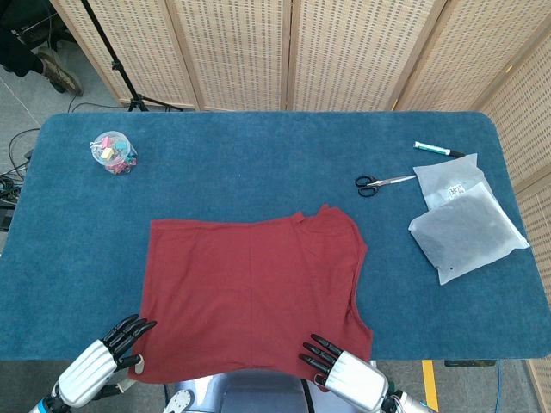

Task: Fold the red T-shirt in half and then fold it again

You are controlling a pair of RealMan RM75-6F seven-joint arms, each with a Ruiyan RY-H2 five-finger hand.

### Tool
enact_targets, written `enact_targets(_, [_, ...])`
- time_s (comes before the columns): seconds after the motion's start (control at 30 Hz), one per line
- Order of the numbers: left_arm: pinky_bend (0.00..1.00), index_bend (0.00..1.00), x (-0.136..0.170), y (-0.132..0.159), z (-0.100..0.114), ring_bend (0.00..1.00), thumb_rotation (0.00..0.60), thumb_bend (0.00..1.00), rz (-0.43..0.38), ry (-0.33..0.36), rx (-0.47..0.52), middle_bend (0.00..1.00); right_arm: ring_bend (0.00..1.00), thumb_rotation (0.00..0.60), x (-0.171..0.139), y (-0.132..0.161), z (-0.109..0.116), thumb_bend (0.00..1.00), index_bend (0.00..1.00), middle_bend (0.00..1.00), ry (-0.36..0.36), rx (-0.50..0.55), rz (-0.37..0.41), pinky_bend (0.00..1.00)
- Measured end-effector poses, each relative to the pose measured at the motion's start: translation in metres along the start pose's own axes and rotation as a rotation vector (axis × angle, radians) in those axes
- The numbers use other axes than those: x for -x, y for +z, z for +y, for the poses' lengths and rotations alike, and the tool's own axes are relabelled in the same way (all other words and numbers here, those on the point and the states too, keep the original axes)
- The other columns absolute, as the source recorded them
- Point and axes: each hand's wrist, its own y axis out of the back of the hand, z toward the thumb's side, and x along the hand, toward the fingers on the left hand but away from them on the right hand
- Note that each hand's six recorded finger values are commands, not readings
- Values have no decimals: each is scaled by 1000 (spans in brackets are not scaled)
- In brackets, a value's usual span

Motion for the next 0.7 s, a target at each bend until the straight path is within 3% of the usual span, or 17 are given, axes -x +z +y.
enact_targets(0.43, [0, 709, 4, 3, -3, 0, 600, 691, -14, -18, -8, 0, 0, 600, -6, 6, -3, 520, 635, 164, 9, 8, 19, 37])
enact_targets(0.7, [0, 710, -17, -5, 7, 0, 600, 691, 20, 37, -5, 0, 0, 600, 8, -22, 11, 518, 635, 164, -36, 41, -72, 37])
